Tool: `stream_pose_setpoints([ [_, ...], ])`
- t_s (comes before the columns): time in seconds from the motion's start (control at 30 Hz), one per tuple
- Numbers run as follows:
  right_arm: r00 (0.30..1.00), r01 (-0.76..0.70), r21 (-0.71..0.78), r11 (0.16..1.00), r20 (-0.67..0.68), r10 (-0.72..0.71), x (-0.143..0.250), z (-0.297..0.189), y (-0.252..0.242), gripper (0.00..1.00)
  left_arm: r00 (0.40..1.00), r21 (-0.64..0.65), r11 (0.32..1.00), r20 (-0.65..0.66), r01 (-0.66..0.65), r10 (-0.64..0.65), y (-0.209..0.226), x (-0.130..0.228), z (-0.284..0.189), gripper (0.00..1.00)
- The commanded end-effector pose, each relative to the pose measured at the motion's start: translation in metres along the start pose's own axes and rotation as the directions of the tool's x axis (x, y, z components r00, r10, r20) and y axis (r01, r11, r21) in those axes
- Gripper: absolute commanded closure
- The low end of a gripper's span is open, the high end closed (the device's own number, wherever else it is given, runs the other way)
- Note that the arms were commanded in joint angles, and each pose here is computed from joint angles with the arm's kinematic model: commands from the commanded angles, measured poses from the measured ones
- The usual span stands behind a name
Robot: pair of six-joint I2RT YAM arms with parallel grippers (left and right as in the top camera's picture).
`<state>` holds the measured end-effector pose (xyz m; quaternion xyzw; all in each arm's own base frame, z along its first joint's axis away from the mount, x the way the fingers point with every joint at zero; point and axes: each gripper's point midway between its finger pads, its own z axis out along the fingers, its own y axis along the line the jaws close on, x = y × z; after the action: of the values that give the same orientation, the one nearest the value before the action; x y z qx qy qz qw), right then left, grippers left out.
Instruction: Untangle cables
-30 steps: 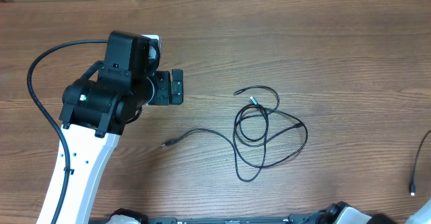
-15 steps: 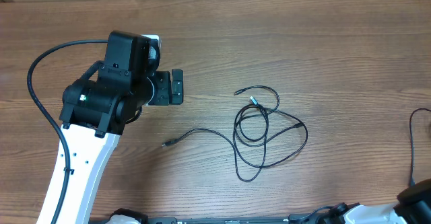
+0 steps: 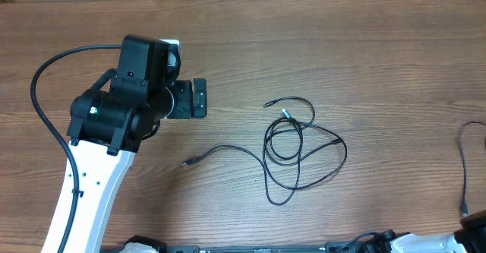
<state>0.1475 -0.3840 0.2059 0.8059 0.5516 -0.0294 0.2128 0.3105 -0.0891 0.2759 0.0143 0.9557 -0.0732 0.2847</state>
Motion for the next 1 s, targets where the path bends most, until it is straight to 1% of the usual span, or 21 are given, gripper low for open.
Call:
stream_pose_setpoints([
  [0.0, 0.999, -0.035, -0.036, 0.999, -0.018, 0.034, -0.001, -0.003, 0.003, 0.43, 1.000, 0.012, 1.000, 0.015, -0.016, 0.016, -0.002, -0.005, -0.004, 0.00],
  [0.07, 0.999, -0.025, -0.052, 0.998, -0.030, 0.024, 0.001, -0.003, 0.005, 0.37, 1.000, 0.012, 1.000, 0.015, -0.016, 0.016, -0.002, -0.005, -0.004, 0.00],
  [0.13, 0.998, 0.021, -0.091, 0.996, -0.049, -0.025, 0.005, -0.003, 0.013, 0.35, 1.000, 0.012, 1.000, 0.015, -0.016, 0.016, -0.002, -0.005, -0.004, 0.00],
  [0.17, 0.997, 0.045, -0.116, 0.992, -0.060, -0.052, 0.008, -0.004, 0.018, 0.33, 1.000, 0.012, 1.000, 0.015, -0.016, 0.016, -0.002, -0.005, -0.004, 0.00],
  [0.3, 0.976, 0.167, -0.229, 0.959, -0.097, -0.193, 0.026, -0.007, 0.043, 0.24, 1.000, 0.012, 1.000, 0.015, -0.016, 0.016, -0.002, -0.005, -0.004, 0.00],
  [0.4, 0.934, 0.288, -0.329, 0.899, -0.112, -0.340, 0.047, -0.012, 0.064, 0.16, 1.000, 0.012, 1.000, 0.015, -0.016, 0.016, -0.002, -0.005, -0.004, 0.00],
  [0.47, 0.889, 0.374, -0.386, 0.843, -0.111, -0.445, 0.066, -0.016, 0.077, 0.09, 1.000, 0.012, 1.000, 0.016, -0.016, 0.016, -0.002, -0.006, -0.004, 0.00],
  [0.53, 0.855, 0.430, -0.404, 0.808, -0.105, -0.508, 0.080, -0.017, 0.086, 0.05, 1.000, 0.012, 1.000, 0.015, -0.016, 0.016, -0.002, -0.005, -0.004, 0.00],
  [0.57, 0.824, 0.472, -0.420, 0.775, -0.101, -0.557, 0.095, -0.018, 0.094, 0.00, 1.000, 0.012, 1.000, 0.015, -0.016, 0.016, -0.002, -0.005, -0.004, 0.00],
  [0.7, 0.733, 0.568, -0.458, 0.684, -0.097, -0.673, 0.132, -0.022, 0.110, 0.00, 1.000, 0.012, 1.000, 0.015, -0.016, 0.016, -0.002, -0.005, -0.004, 0.00],
  [0.83, 0.596, 0.663, -0.503, 0.555, -0.094, -0.797, 0.183, -0.028, 0.121, 0.00, 1.000, 0.012, 1.000, 0.015, -0.016, 0.016, -0.002, -0.005, -0.004, 0.00],
  [0.87, 0.536, 0.691, -0.522, 0.501, -0.096, -0.839, 0.207, -0.031, 0.124, 0.00, 1.000, 0.012, 1.000, 0.015, -0.016, 0.016, -0.002, -0.005, -0.004, 0.00],
  [0.97, 0.446, 0.723, -0.544, 0.427, -0.104, -0.889, 0.244, -0.031, 0.125, 0.00, 1.000, 0.012, 1.000, 0.015, -0.016, 0.016, -0.002, -0.005, -0.004, 0.00],
])
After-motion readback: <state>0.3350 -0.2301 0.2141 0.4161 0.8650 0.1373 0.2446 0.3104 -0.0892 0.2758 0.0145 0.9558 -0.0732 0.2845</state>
